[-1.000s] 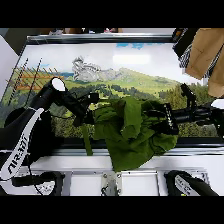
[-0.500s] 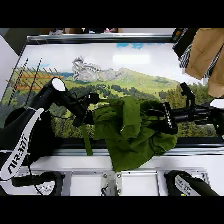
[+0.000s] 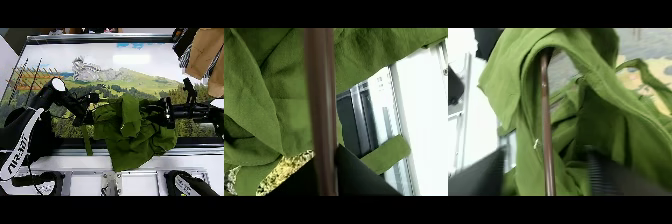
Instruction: Fold the clothes and pants, and hang the long-sleeved shirts on hangers.
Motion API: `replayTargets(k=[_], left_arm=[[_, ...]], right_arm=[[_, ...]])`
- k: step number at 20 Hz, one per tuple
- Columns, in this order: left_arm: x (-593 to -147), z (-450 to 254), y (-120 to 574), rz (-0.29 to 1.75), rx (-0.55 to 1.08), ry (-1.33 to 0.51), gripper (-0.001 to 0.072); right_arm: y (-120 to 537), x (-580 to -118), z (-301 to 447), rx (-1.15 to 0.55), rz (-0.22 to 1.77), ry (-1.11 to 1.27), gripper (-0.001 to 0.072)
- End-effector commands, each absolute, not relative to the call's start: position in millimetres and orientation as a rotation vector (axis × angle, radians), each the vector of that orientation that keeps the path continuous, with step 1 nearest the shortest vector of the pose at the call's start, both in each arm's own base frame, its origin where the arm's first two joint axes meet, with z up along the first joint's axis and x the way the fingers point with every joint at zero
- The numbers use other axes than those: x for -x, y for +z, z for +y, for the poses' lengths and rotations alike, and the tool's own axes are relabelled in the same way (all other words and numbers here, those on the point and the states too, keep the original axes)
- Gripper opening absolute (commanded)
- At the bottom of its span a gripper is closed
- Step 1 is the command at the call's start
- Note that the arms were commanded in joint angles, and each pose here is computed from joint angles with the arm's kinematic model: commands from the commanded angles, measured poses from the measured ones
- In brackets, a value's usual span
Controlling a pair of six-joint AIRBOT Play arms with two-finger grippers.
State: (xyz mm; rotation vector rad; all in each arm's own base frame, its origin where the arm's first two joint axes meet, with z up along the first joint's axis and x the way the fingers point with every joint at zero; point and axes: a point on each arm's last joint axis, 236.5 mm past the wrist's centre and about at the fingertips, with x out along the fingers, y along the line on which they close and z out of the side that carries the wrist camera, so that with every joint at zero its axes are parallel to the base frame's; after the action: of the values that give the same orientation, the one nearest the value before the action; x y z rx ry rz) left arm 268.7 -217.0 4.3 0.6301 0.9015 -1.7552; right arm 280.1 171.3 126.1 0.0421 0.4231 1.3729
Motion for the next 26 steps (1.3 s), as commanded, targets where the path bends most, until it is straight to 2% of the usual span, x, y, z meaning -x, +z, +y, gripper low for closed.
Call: replayTargets(k=[1,2,3,10,14,26], left_arm=[[-268.5,-224.2,9.9,0.876,-0.595,-1.762,0.0013],[-268.5,-224.2,9.9,0.876,-0.595,-1.762,0.0013],[-268.5,-224.2,9.9,0.876,-0.595,-1.762,0.0013],[-268.7,-224.2,9.9,0.876,-0.595,-1.761,0.0013],[-268.5,-224.2,9.9,0.876,-0.595,-1.762,0.0013],[-269.0,-224.0,9.7,0.877,-0.597,-1.76,0.0013]], right_arm=[[129.4,-287.6,171.3,-0.054,0.404,1.346,0.0202],[129.4,-287.6,171.3,-0.054,0.403,1.346,0.0058],[129.3,-287.7,171.3,-0.053,0.403,1.346,0.0012],[129.1,-287.8,171.2,-0.04,0.393,1.348,0.0011],[128.3,-288.2,170.9,0.195,0.204,1.39,0.0011],[128.1,-291.7,170.2,0.199,0.202,1.375,0.001]])
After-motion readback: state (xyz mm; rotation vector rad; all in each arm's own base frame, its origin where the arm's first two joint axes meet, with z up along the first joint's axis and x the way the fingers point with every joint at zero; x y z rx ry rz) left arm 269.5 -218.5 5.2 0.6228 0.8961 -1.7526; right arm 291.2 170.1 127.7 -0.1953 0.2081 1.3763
